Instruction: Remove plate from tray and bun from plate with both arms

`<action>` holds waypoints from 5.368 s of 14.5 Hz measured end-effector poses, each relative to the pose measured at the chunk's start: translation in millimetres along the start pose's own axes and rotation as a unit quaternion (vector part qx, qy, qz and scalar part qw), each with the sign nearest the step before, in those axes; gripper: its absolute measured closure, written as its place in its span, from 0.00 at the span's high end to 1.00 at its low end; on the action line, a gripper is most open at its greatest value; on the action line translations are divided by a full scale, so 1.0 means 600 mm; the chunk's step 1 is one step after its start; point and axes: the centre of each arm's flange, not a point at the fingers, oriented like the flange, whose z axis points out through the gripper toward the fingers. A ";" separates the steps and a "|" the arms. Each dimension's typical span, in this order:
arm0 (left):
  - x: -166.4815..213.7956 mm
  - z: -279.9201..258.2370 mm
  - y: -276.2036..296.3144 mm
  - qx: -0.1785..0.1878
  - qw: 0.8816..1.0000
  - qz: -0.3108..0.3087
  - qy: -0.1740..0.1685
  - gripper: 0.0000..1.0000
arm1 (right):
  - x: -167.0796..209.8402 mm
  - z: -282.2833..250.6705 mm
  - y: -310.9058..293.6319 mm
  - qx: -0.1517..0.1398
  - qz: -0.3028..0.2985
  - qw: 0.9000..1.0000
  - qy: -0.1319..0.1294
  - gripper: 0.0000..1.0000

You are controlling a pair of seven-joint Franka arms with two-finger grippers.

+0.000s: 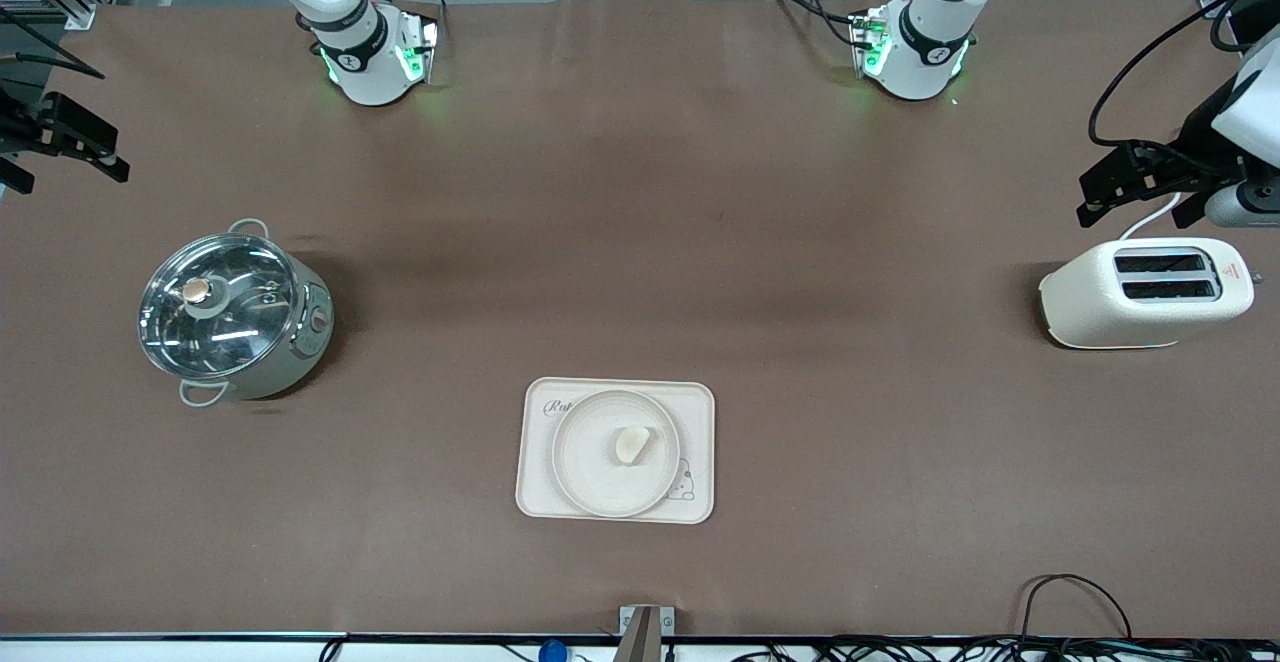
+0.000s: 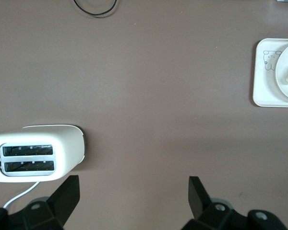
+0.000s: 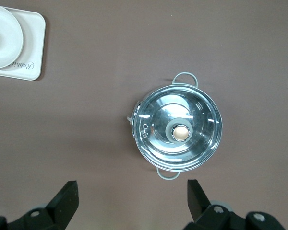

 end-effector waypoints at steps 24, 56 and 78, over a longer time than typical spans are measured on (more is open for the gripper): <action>-0.009 0.019 0.004 0.024 0.999 0.019 -0.040 1.00 | 0.007 0.002 -0.016 -0.001 -0.008 1.000 -0.002 1.00; -0.005 0.028 0.001 0.024 0.999 0.018 -0.044 1.00 | 0.015 0.036 0.017 0.001 0.023 0.999 -0.031 1.00; -0.005 0.028 0.001 0.024 0.999 0.016 -0.044 1.00 | 0.036 0.041 -0.049 0.026 -0.009 0.999 -0.017 1.00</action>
